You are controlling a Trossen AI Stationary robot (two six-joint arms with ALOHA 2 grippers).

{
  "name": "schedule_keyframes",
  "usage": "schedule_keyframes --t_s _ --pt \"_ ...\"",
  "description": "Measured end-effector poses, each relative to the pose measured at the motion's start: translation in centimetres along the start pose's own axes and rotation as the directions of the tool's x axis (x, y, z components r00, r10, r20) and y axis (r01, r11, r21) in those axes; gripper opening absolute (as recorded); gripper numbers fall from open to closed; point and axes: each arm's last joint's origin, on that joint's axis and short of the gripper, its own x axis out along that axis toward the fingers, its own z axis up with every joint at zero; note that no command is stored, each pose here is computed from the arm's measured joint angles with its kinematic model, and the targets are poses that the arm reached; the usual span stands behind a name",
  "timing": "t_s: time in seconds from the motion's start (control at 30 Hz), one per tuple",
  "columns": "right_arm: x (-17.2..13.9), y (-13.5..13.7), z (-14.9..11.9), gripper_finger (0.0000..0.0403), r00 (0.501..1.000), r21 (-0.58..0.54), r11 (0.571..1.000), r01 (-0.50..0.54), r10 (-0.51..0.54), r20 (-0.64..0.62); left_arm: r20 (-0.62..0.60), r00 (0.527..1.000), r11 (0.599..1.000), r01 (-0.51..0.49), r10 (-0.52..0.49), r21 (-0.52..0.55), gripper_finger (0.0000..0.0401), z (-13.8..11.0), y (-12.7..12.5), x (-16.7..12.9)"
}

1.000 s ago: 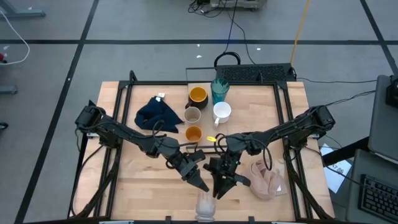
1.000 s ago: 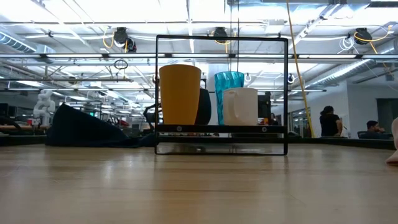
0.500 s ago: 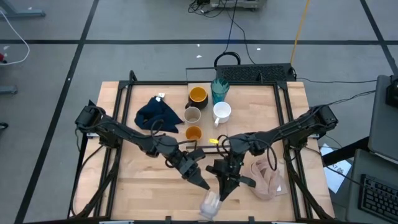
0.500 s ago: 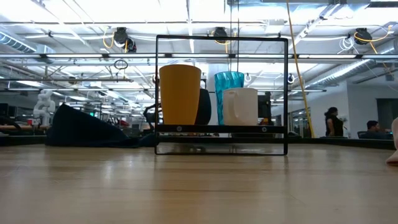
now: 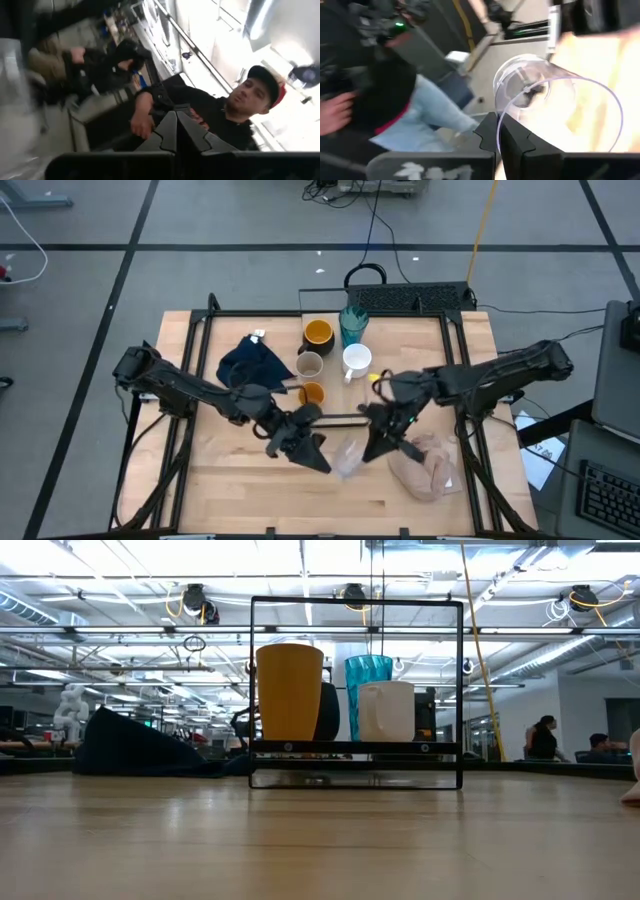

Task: Stack small to large cups/mugs on shelf
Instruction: Put the transparent mug on the shelf

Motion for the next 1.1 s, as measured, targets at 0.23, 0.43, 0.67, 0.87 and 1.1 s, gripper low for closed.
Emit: schedule_keyframes --t_s 0.23,0.43,0.67,0.87,1.1 --pt "-5.0 -0.1 -0.2 0.0 0.966 0.06 0.965 0.254 -0.256 0.023 0.099 0.993 0.943 0.032 -0.068 0.33 0.0007 1.6 -4.2 -2.0" --pt "-8.3 0.0 -0.2 0.0 0.908 0.118 0.901 0.418 -0.42 -0.009 0.159 0.985 0.866 -0.018 -0.072 0.5 0.0009 2.2 -8.4 -4.4" --pt "-10.5 0.1 1.6 0.0 0.847 0.132 0.837 0.531 -0.518 -0.119 0.215 0.965 0.805 -0.248 0.153 0.539 0.0003 1.3 -10.8 -7.3" --pt "-10.7 -0.8 4.0 0.0 0.784 0.144 0.782 0.606 -0.556 -0.276 0.34 0.862 0.735 -0.501 0.376 0.456 0.0018 0.3 -11.7 -9.9" --pt "-9.0 -3.6 5.4 0.0 0.659 0.094 0.722 0.685 -0.559 -0.503 0.466 0.753 0.64 -0.649 0.465 0.411 0.0003 -0.5 -13.1 -12.0"
